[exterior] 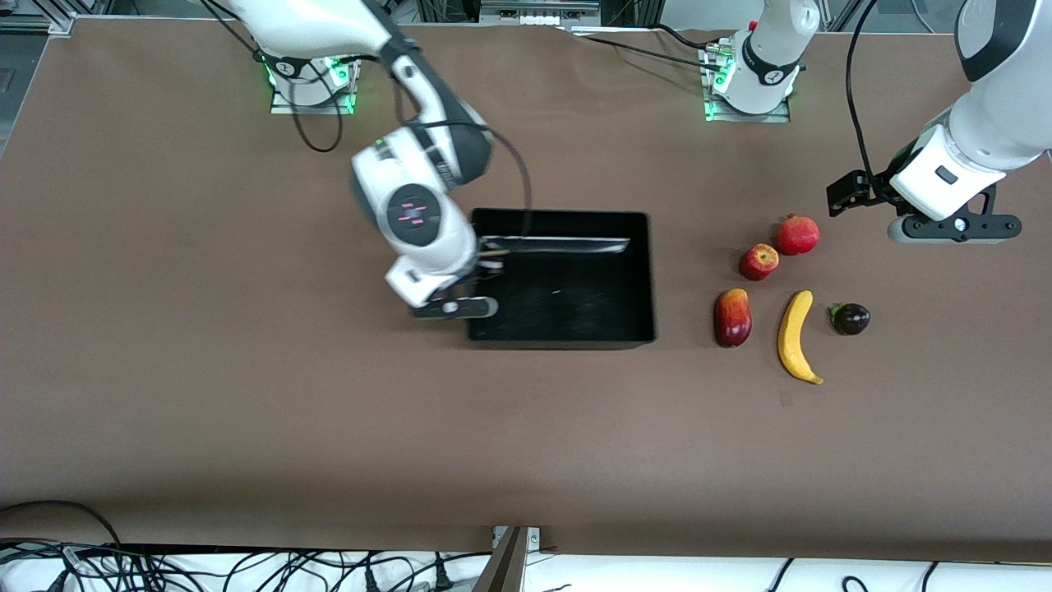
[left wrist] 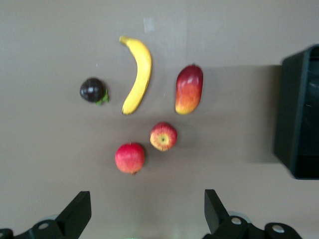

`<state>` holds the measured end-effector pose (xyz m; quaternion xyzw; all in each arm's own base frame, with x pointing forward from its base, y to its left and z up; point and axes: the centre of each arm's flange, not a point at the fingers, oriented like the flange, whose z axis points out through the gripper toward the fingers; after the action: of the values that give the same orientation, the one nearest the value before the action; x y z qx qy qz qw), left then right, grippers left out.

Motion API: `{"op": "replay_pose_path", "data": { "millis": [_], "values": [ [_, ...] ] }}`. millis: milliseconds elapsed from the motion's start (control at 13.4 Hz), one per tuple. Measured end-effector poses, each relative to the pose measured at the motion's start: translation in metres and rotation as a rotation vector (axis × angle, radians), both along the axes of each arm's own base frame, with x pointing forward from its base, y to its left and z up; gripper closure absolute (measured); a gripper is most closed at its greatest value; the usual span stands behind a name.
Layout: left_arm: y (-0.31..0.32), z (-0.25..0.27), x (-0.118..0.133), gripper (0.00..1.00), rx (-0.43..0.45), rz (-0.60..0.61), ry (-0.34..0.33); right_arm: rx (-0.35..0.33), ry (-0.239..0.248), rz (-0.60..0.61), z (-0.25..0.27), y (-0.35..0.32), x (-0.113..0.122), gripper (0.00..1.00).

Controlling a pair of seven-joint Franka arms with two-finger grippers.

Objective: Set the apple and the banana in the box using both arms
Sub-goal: 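Slide the box with the right gripper while the left gripper reaches the apple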

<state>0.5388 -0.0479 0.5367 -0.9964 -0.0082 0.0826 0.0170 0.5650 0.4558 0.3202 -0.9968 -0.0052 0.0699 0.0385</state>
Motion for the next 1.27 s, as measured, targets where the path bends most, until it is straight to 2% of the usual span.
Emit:
{"op": "replay_pose_path", "data": {
  "millis": [224, 298, 447, 596, 969, 1118, 1267],
  "values": [
    [0.004, -0.041, 0.005, 0.00, 0.003, 0.006, 0.084, 0.031, -0.025, -0.026, -0.023, 0.051, -0.013, 0.95],
    [0.006, -0.062, 0.010, 0.00, 0.000, 0.008, 0.088, 0.039, -0.034, -0.027, -0.030, 0.062, -0.017, 0.95],
    [0.011, -0.110, 0.016, 0.00, -0.011, -0.009, 0.061, 0.046, -0.044, -0.025, -0.040, 0.073, -0.023, 0.95],
    [0.014, -0.155, 0.009, 0.00, -0.018, -0.025, 0.039, 0.047, -0.048, -0.023, -0.048, 0.077, -0.025, 0.95],
    [0.002, -0.250, -0.036, 0.00, -0.022, -0.106, -0.054, 0.039, -0.041, -0.016, -0.067, 0.081, -0.029, 0.95],
    [-0.002, -0.278, -0.055, 0.00, -0.012, -0.154, -0.082, 0.045, -0.050, -0.018, -0.064, 0.082, -0.027, 0.81],
    [-0.003, -0.303, -0.068, 0.00, -0.013, -0.177, -0.103, 0.059, -0.068, -0.019, -0.051, 0.083, -0.023, 0.60]
  ]
}}
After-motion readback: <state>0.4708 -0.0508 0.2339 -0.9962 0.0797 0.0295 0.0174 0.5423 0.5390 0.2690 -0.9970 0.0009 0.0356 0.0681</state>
